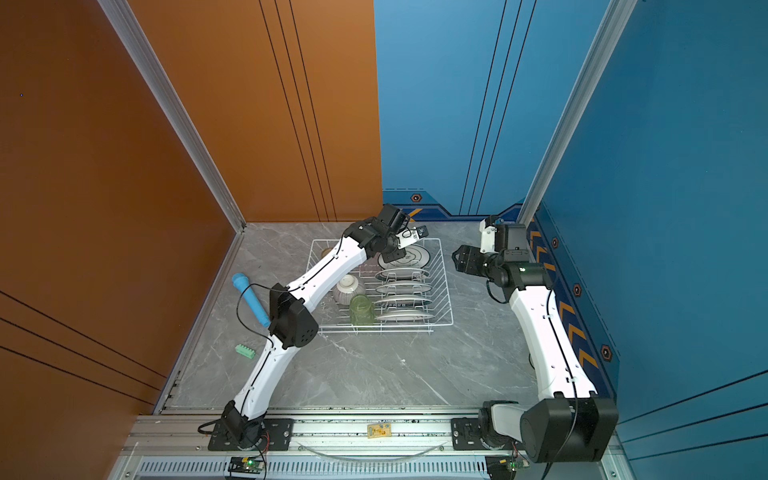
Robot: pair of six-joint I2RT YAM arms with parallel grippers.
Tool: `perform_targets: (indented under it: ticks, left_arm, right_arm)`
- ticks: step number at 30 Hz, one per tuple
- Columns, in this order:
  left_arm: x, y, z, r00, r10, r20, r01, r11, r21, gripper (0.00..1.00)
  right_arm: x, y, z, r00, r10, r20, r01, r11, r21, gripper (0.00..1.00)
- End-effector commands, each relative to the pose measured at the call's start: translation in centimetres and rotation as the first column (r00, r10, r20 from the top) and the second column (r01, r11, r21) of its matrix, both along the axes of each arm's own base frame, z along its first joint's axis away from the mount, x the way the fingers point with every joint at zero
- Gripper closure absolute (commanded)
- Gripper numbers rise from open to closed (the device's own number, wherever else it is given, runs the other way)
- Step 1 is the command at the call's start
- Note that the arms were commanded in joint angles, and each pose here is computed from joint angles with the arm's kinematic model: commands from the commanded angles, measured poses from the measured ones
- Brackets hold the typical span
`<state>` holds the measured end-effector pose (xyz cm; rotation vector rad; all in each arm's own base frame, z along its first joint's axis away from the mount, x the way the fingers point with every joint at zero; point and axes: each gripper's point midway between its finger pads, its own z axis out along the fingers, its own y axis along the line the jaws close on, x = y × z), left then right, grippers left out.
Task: Unload the mixed dishes from the dish rack
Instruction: 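Lift the teal-rimmed plate out of the rack with the left gripper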
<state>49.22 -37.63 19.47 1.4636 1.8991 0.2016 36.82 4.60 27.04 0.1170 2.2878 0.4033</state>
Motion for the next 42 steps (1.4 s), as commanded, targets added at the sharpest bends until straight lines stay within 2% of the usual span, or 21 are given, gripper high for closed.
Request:
perform_targets:
  ticks: [1,10,14,18,21,24,27,32,36,42]
  left_arm:
    - [-1.5,-0.4,7.3,0.997,0.055,0.056,-0.044,0.983,-0.179,1.0]
    - [-1.3,1.4,13.2,0.982,0.132,0.136,-0.089,0.955,-0.284,1.0]
    - [-1.1,2.8,16.2,0.97,0.2,0.139,-0.134,0.916,-0.378,1.0]
    - [-2.3,3.7,18.8,0.976,0.213,0.043,-0.16,0.837,-0.523,1.0]
    - [-3.3,4.2,19.7,0.979,0.193,-0.064,-0.191,0.768,-0.611,1.0]
    - [-4.1,4.5,19.5,0.969,0.16,-0.187,-0.245,0.703,-0.667,1.0]
    - [-4.7,4.5,19.5,0.951,0.092,-0.295,-0.285,0.628,-0.724,1.0]
    - [-4.9,4.1,19.5,0.9,-0.055,-0.432,-0.357,0.472,-0.806,1.0]
    - [-5.1,3.5,19.3,0.871,-0.135,-0.472,-0.386,0.408,-0.828,1.0]
    - [-5.5,2.4,19.1,0.835,-0.234,-0.497,-0.408,0.343,-0.846,1.0]
  right_arm:
    - [-0.1,-0.2,0.7,0.999,-0.016,0.03,0.016,1.0,0.01,0.22]
    - [0.2,-0.3,0.7,0.999,-0.02,0.038,0.018,0.998,0.052,0.23]
    - [0.2,0.2,0.9,0.999,0.007,0.047,-0.011,0.996,0.091,0.23]
    - [0.0,2.2,1.8,0.991,0.095,0.091,-0.115,0.965,0.235,0.26]
    - [-0.1,4.1,3.2,0.972,0.168,0.165,-0.219,0.901,0.373,0.27]
    - [-0.2,5.5,4.2,0.95,0.219,0.221,-0.299,0.836,0.46,0.28]
    - [-0.3,5.9,4.0,0.944,0.234,0.231,-0.321,0.81,0.491,0.28]
    - [-0.1,6.3,3.9,0.937,0.238,0.256,-0.342,0.772,0.535,0.31]
    - [0.4,6.7,4.6,0.93,0.23,0.285,-0.358,0.734,0.577,0.32]
    - [1.4,6.6,3.9,0.941,0.205,0.269,-0.329,0.738,0.589,0.32]
